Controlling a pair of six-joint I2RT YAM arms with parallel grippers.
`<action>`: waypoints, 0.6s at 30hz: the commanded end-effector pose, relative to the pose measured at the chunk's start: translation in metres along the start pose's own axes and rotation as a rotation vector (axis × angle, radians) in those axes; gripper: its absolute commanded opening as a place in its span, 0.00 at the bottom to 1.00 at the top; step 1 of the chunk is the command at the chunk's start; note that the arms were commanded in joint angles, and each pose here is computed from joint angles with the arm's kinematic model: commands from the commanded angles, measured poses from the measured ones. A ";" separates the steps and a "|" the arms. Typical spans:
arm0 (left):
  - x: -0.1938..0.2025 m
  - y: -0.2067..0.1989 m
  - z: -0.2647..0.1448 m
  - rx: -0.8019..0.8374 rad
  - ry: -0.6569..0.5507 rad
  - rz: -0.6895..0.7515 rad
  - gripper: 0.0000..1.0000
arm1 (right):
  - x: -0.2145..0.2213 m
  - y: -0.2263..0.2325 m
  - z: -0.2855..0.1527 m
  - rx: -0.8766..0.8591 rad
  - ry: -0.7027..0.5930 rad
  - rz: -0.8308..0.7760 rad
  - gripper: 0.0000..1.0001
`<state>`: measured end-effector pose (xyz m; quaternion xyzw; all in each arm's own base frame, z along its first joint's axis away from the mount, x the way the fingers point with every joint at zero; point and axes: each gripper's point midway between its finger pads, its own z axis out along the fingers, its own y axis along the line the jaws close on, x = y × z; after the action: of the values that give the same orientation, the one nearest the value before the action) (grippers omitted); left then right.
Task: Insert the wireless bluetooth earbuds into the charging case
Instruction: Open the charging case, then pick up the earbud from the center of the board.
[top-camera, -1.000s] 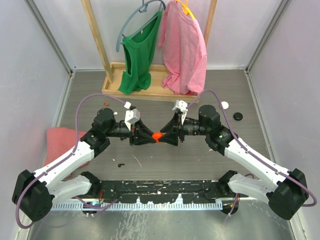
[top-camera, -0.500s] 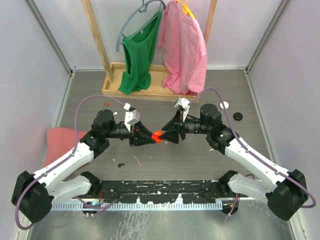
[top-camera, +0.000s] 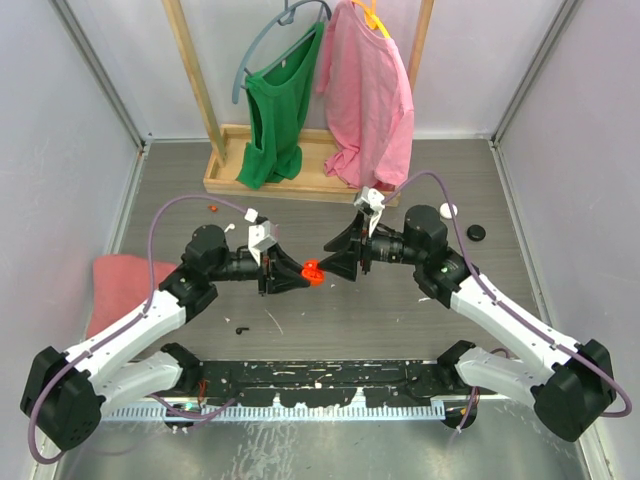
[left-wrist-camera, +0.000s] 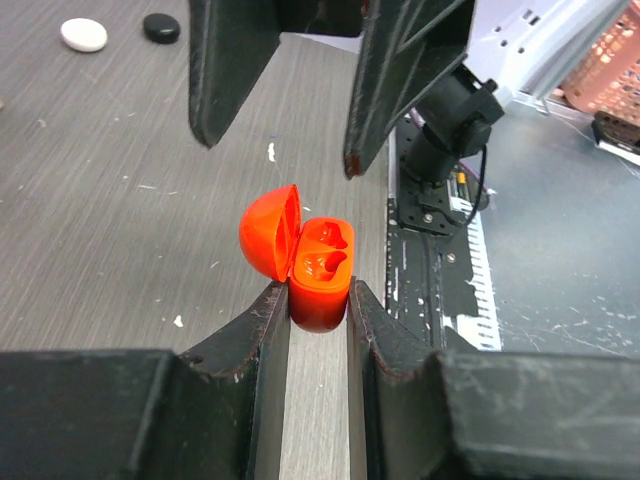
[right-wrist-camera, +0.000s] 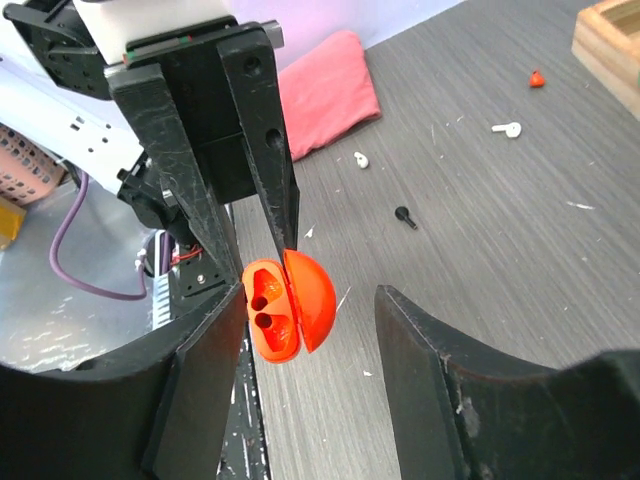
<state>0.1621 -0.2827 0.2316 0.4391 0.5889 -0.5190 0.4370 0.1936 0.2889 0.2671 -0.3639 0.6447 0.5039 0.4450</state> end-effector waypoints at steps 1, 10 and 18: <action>-0.027 0.008 -0.003 -0.087 -0.113 0.044 0.00 | -0.035 0.012 -0.008 -0.008 -0.143 -0.107 0.62; -0.051 0.011 -0.010 -0.149 -0.259 0.065 0.00 | -0.024 0.022 -0.018 -0.057 -0.258 -0.205 0.74; -0.071 -0.003 -0.009 -0.080 -0.335 0.091 0.00 | -0.020 0.038 -0.030 -0.138 -0.428 -0.327 0.75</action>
<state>0.1821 -0.2781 0.2649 0.3505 0.5718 -0.5226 0.5264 0.1705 0.2768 0.2576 -0.3759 0.5354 0.5260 0.5435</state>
